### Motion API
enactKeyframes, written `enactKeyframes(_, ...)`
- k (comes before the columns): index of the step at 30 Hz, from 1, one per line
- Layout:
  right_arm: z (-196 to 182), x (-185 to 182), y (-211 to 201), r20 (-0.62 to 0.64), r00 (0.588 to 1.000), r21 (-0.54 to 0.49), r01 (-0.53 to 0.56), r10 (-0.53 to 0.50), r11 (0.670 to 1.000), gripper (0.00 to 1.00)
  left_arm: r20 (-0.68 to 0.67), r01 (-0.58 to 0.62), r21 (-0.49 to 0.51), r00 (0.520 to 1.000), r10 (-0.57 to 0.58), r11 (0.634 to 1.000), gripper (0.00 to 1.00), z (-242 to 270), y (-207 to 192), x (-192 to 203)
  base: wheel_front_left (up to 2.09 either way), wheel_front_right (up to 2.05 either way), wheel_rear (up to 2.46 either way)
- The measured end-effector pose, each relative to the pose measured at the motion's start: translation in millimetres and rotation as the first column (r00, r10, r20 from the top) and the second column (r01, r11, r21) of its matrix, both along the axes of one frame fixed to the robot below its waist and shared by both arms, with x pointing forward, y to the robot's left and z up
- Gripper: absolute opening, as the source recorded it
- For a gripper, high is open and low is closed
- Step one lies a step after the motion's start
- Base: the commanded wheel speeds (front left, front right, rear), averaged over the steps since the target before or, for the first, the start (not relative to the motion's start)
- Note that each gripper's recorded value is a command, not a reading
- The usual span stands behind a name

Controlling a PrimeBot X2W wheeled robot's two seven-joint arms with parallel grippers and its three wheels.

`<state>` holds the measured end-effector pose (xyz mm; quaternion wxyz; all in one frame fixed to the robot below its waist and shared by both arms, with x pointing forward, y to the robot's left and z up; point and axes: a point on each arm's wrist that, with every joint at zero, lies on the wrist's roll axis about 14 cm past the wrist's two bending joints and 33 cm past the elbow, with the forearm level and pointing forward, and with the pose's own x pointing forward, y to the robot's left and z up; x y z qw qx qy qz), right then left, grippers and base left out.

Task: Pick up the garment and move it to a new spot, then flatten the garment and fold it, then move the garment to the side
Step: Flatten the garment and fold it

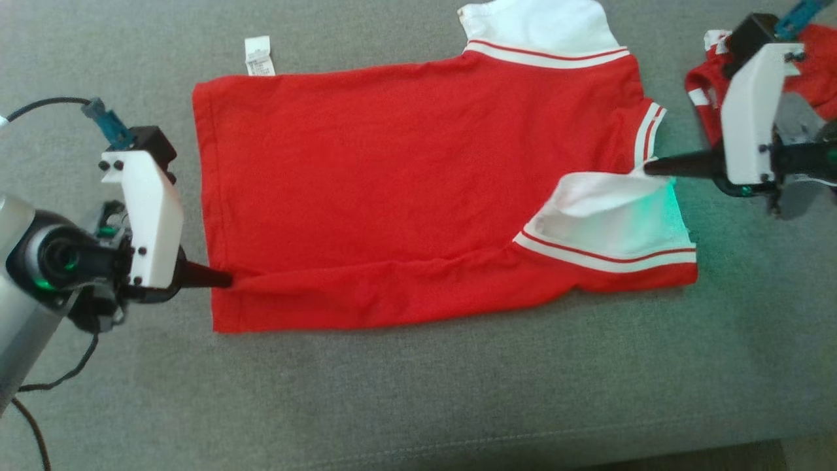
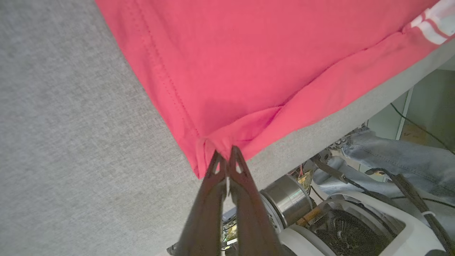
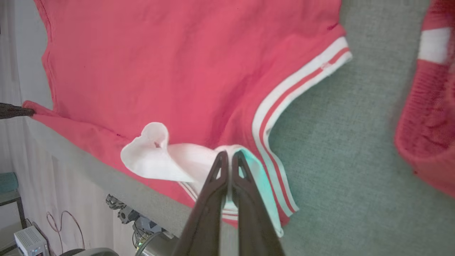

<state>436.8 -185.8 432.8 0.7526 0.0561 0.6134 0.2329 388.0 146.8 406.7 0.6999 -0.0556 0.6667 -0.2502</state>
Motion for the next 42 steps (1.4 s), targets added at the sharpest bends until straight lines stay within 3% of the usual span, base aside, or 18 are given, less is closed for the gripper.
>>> enactKeyframes(6, -10.5, 12.1, 4.9, 0.019, 0.999, 0.001, 0.033, -0.033, 0.999, 0.00, -0.014, -0.047, -0.005, 0.999, 0.047, 0.999, 0.00, -11.8, -0.3, 6.5, 0.00, 0.00, 0.00)
enactKeyframes(7, -9.3, 16.4, 5.2, 0.041, 0.998, 0.004, 0.044, -0.044, 0.999, 0.46, -0.004, -0.054, -0.007, 0.999, 0.054, 0.999, 0.33, -11.8, -1.0, 8.9, 0.00, 0.00, 0.00)
enactKeyframes(8, -6.6, 22.0, 6.8, 0.072, 0.996, 0.013, 0.056, -0.057, 0.998, 1.00, 0.011, -0.063, -0.010, 0.998, 0.063, 0.998, 0.96, -11.2, -1.5, 12.0, 0.00, 0.00, 0.00)
enactKeyframes(9, -3.1, 26.7, 9.3, 0.104, 0.992, 0.025, 0.064, -0.066, 0.998, 1.00, 0.025, -0.070, -0.011, 0.997, 0.071, 0.997, 1.00, -10.5, -1.5, 14.1, 0.00, 0.00, 0.00)
enactKeyframes(15, 32.4, 49.3, 31.5, 0.313, 0.942, 0.132, 0.079, -0.117, 0.988, 1.00, 0.202, -0.079, -0.031, 0.976, 0.084, 0.996, 1.00, 7.3, 0.8, 34.1, 0.00, 0.00, 0.00)
enactKeyframes(18, 60.0, 57.6, 44.1, 0.467, 0.870, 0.210, 0.061, -0.155, 0.976, 1.00, 0.405, -0.063, -0.046, 0.911, 0.076, 0.997, 1.00, 28.2, -0.4, 55.8, 0.00, 0.00, 0.00)
enactKeyframes(23, 106.3, 66.7, 39.0, 0.728, 0.622, 0.323, 0.059, -0.288, 0.945, 1.00, 0.705, -0.125, -0.099, 0.691, 0.158, 0.987, 1.00, 72.8, 8.0, 86.1, 0.00, 0.00, 0.00)
enactKeyframes(25, 117.8, 63.8, 29.3, 0.789, 0.512, 0.356, 0.068, -0.339, 0.932, 1.00, 0.788, -0.164, -0.116, 0.586, 0.191, 0.980, 1.00, 81.9, 13.6, 85.3, 0.00, 0.00, 0.00)
enactKeyframes(27, 119.2, 56.9, 16.9, 0.821, 0.430, 0.376, 0.090, -0.376, 0.922, 1.00, 0.863, -0.193, -0.122, 0.464, 0.200, 0.974, 1.00, 91.4, 18.6, 81.0, 0.00, 0.00, 0.00)
enactKeyframes(29, 110.6, 47.8, 2.4, 0.844, 0.381, 0.359, 0.122, -0.378, 0.925, 1.00, 0.906, -0.222, -0.170, 0.347, 0.241, 0.960, 1.00, 104.3, 20.3, 74.8, 0.00, 0.00, 0.00)
enactKeyframes(31, 98.1, 37.7, -8.8, 0.852, 0.362, 0.344, 0.160, -0.379, 0.925, 1.00, 0.936, -0.231, -0.210, 0.235, 0.264, 0.950, 1.00, 116.7, 18.3, 64.6, 0.00, 0.00, 0.00)
enactKeyframes(32, 86.8, 28.3, -11.3, 0.856, 0.359, 0.329, 0.179, -0.373, 0.927, 1.00, 0.947, -0.255, -0.244, 0.147, 0.287, 0.936, 1.00, 122.7, 21.0, 52.2, 0.00, 0.00, 0.00)
enactKeyframes(33, 82.0, 24.4, -11.3, 0.854, 0.357, 0.331, 0.188, -0.379, 0.925, 1.00, 0.947, -0.282, -0.260, 0.111, 0.301, 0.924, 1.00, 122.2, 25.4, 46.0, 0.00, 0.00, 0.00)
enactKeyframes(34, 75.9, 20.5, -11.2, 0.851, 0.360, 0.329, 0.199, -0.382, 0.923, 1.00, 0.945, -0.307, -0.272, 0.096, 0.313, 0.912, 1.00, 117.0, 28.3, 38.5, 0.00, 0.00, 0.00)
enactKeyframes(36, 63.4, 12.5, -10.4, 0.830, 0.368, 0.356, 0.232, -0.420, 0.905, 1.00, 0.934, -0.356, -0.262, 0.139, 0.328, 0.897, 1.00, 91.9, 30.0, 19.4, 0.00, 0.00, 0.00)
enactKeyframes(37, 41.8, 0.7, -10.9, 0.803, 0.397, 0.360, 0.271, -0.444, 0.893, 1.00, 0.909, -0.387, -0.257, 0.216, 0.358, 0.886, 1.00, 62.8, 24.1, -3.4, 0.00, 0.00, 0.00)
enactKeyframes(40, -1.1, -23.6, -12.2, 0.746, 0.489, 0.321, 0.330, -0.452, 0.888, 1.00, 0.875, -0.401, -0.223, 0.319, 0.364, 0.889, 1.00, 32.2, 16.5, -27.7, 0.00, 0.00, 0.00)
enactKeyframes(42, -24.9, -36.4, -13.6, 0.702, 0.556, 0.280, 0.360, -0.446, 0.890, 1.00, 0.864, -0.398, -0.200, 0.359, 0.353, 0.895, 1.00, 24.0, 12.6, -32.0, 0.00, 0.00, 0.00)
